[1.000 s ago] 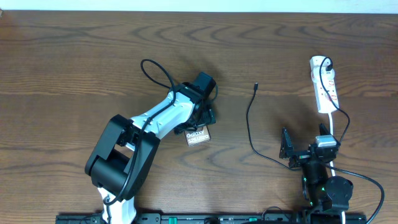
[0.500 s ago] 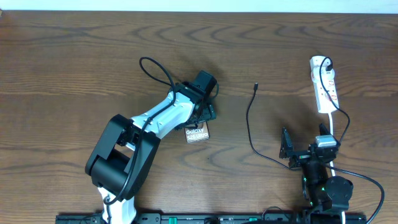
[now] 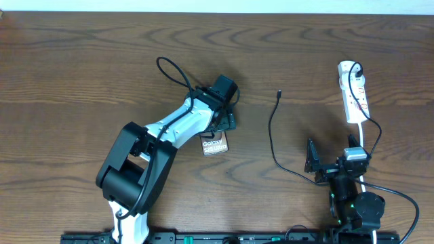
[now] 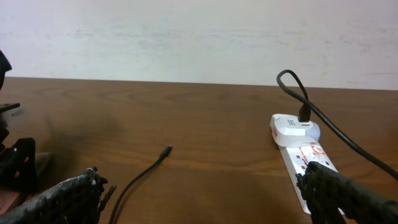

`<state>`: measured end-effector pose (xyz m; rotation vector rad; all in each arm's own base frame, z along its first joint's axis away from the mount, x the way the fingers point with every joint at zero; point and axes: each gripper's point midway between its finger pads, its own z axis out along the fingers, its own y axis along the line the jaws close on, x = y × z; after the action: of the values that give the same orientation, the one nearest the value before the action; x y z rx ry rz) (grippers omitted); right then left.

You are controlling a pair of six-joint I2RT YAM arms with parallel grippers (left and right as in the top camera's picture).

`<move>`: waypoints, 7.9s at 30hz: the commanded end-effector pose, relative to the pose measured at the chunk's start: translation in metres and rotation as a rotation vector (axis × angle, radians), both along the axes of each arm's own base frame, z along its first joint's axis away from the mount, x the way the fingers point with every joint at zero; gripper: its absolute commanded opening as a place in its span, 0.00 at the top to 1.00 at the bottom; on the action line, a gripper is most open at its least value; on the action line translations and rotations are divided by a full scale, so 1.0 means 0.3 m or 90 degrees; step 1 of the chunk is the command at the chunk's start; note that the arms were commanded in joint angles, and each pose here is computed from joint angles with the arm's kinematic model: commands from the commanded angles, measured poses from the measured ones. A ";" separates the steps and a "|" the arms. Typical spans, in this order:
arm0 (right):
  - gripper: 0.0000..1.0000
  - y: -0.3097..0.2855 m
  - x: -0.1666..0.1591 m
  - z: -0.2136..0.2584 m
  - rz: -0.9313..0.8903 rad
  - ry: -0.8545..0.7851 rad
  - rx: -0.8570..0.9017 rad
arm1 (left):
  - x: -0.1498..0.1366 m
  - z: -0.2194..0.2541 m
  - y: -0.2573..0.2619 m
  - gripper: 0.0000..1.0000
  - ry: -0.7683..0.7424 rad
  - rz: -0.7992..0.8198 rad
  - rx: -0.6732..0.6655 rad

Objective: Plug charger to phone and switch on socket

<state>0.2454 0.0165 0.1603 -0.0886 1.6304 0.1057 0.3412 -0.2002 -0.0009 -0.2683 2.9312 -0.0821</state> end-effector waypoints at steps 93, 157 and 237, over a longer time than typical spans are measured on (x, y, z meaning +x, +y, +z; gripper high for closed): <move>0.18 0.574 0.093 -0.107 0.416 0.714 0.198 | -0.223 -0.008 -0.128 0.33 0.283 -0.057 -0.297; 0.99 0.620 0.269 0.002 0.556 0.619 0.407 | -0.051 0.469 -0.368 0.32 0.043 -0.427 -0.868; 0.29 0.460 0.257 -0.122 0.422 0.688 0.358 | 0.200 0.696 -0.257 0.94 -0.155 -0.381 -0.913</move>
<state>0.3132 0.1660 0.1369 -0.1423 2.4440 1.4759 0.3880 -0.2816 0.2056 0.5084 2.0561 -2.1001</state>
